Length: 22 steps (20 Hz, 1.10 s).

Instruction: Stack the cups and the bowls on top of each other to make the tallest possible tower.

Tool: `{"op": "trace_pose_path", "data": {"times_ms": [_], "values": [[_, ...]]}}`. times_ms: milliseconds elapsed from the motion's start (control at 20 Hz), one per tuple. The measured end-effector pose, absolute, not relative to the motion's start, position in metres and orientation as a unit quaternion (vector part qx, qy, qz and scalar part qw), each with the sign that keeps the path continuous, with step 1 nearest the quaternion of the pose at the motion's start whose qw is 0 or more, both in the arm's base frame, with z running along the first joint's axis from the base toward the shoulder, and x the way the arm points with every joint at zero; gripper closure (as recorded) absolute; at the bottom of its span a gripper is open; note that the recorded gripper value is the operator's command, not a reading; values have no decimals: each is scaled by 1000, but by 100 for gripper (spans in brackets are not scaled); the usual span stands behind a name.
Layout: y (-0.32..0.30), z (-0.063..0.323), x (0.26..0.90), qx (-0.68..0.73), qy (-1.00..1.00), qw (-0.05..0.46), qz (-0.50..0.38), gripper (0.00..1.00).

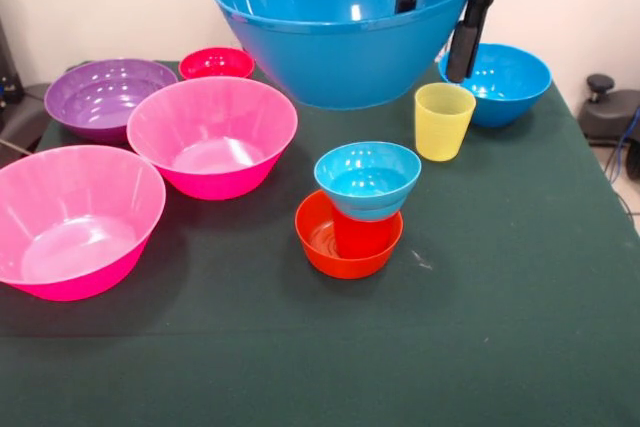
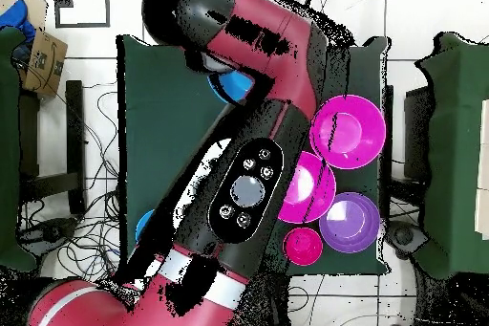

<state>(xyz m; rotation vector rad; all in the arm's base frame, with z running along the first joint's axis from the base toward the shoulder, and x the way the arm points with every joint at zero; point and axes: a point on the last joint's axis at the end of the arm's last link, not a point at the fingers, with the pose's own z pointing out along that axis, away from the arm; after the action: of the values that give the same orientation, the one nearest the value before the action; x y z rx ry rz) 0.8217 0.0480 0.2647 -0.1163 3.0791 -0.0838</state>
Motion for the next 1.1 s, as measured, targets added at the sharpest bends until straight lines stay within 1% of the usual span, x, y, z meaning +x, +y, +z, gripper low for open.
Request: {"op": "trace_pose_path", "data": {"times_ms": [550, 1100], "values": [[37, 230, 817, -23, 997, 56, -37, 100], [36, 208, 811, -26, 997, 55, -45, 100]]}}
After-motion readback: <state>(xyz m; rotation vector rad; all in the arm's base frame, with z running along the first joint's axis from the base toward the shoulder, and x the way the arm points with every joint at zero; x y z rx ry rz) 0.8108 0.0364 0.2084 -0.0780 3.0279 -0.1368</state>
